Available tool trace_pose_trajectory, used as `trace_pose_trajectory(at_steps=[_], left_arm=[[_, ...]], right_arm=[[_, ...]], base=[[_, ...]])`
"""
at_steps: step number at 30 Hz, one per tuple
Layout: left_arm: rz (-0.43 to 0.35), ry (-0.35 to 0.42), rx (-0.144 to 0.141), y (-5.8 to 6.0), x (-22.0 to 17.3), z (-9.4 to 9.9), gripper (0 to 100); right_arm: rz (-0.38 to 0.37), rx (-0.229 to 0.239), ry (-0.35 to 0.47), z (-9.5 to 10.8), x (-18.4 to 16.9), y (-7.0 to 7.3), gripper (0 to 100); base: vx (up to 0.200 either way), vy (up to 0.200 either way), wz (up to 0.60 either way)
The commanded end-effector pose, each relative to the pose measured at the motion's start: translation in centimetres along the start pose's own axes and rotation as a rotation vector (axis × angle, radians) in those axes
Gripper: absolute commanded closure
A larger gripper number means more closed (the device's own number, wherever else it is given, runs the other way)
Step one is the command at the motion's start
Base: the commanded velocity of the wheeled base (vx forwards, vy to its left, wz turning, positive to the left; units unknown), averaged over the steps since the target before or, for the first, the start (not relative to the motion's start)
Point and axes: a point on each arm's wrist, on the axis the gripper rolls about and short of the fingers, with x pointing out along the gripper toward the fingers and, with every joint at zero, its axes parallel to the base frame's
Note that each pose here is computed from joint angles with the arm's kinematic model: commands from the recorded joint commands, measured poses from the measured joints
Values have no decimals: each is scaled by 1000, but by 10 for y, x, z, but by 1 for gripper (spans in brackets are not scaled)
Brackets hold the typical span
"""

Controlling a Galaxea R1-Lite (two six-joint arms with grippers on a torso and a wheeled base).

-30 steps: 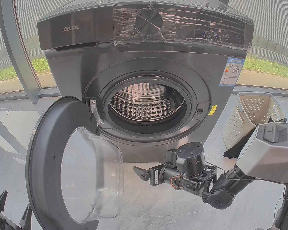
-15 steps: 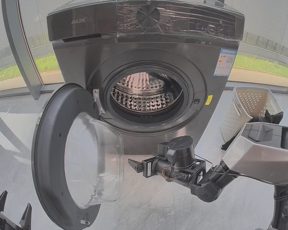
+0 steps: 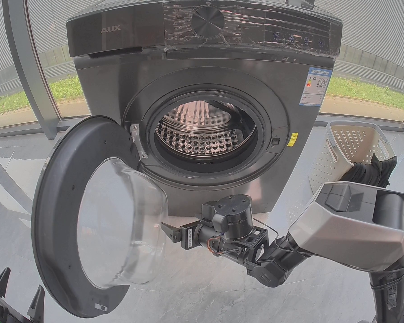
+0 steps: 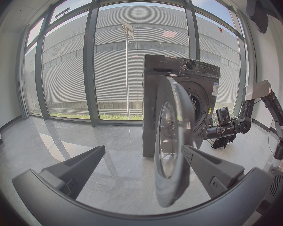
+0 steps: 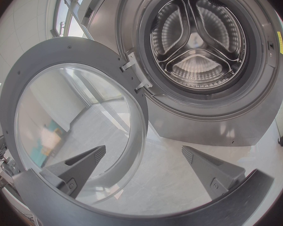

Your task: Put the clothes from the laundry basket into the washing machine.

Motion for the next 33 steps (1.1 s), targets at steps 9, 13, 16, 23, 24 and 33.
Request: trace_pose_trajectory(at_steps=[9, 13, 16, 23, 24, 33], left_arm=[[0, -2, -1, 0, 0, -5, 0], [0, -2, 0, 0, 0, -5, 0], [0, -2, -1, 0, 0, -5, 0], [0, -2, -3, 0, 0, -5, 0], [0, -2, -3, 0, 0, -5, 0], [0, -2, -4, 0, 0, -5, 0]], right_arm=[[32, 2, -54, -7, 28, 11, 0], [32, 4, -93, -3, 35, 15, 0], [33, 3, -99, -4, 37, 19, 0], [-9, 14, -109, 0, 33, 13, 0], [-29, 14, -107, 0, 31, 10, 0], [-126, -38, -160, 63, -68, -13, 0]], base=[[0, 0, 0], [0, 0, 0], [0, 0, 0], [0, 0, 0], [0, 0, 0], [0, 0, 0]])
